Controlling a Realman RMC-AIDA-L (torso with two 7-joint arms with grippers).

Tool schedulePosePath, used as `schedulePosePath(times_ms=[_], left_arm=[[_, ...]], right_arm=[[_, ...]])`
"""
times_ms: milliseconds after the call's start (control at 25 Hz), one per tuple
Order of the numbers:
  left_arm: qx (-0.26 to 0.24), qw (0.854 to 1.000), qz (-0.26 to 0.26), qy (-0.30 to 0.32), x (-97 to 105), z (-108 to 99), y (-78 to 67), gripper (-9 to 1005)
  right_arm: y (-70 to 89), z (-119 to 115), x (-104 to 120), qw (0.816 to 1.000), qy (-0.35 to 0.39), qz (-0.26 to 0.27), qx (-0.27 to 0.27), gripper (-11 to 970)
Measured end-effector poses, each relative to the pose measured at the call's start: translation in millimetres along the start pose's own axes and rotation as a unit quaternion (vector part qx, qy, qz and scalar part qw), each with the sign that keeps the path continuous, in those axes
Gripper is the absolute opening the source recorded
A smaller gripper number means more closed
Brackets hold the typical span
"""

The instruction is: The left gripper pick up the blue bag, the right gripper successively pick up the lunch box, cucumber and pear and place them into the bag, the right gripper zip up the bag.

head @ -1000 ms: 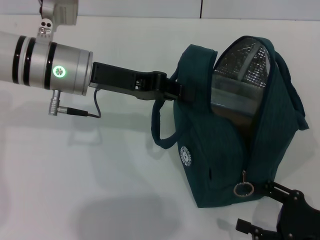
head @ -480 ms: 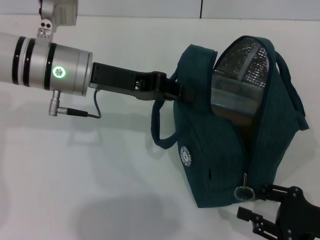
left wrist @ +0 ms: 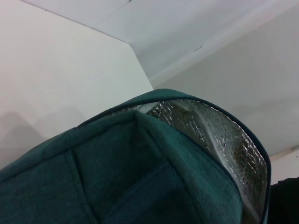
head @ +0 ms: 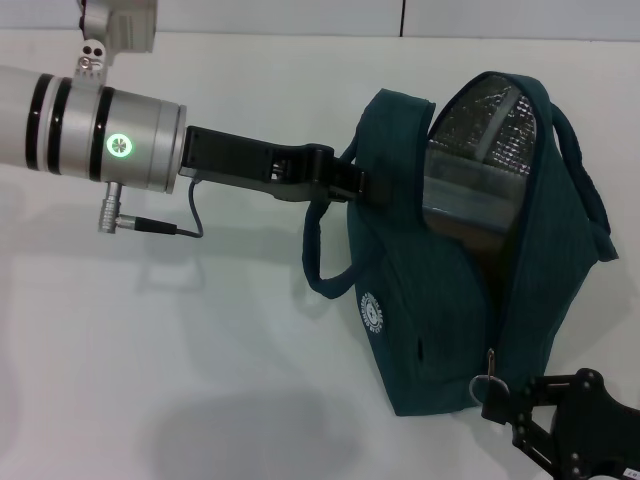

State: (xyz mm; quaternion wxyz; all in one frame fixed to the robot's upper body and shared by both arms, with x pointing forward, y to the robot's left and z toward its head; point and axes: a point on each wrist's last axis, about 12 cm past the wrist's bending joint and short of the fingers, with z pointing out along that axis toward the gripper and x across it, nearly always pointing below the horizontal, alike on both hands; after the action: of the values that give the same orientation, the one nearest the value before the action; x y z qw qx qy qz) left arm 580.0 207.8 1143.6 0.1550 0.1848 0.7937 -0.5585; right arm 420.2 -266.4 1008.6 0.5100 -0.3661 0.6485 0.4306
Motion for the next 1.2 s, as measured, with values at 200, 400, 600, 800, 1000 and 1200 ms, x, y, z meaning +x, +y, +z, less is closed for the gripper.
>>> schedulePosePath(times_ms=[200, 400, 600, 800, 1000, 1200], left_arm=[[0.001, 1.0, -0.001, 0.0, 0, 1, -0.1, 39], [0.001, 1.0, -0.001, 0.001, 1, 1, -0.1, 39], [0.001, 1.0, -0.001, 0.001, 1, 1, -0.1, 40], [0.001, 1.0, 0.0, 0.001, 0, 1, -0.4, 39], [0.001, 1.0, 0.001, 0.001, 0, 1, -0.3, 40], [0.001, 1.0, 0.0, 0.0, 1, 1, 0.1, 41]], right_arm=[[-2.1, 0, 0, 1.0, 0.0, -0.001, 0.006, 106], [-3.7, 1, -1, 1.0, -0.002, -0.001, 0.012, 101], [-3.5, 1, -1, 1.0, -0.002, -0.003, 0.011, 97], [-2.5, 0, -1, 1.0, -0.004, -0.003, 0.01, 2], [-0.5, -3, -1, 1.0, -0.009, 0.0, 0.013, 3], [6.0, -16, -2, 0.999, -0.038, 0.009, 0.029, 4]])
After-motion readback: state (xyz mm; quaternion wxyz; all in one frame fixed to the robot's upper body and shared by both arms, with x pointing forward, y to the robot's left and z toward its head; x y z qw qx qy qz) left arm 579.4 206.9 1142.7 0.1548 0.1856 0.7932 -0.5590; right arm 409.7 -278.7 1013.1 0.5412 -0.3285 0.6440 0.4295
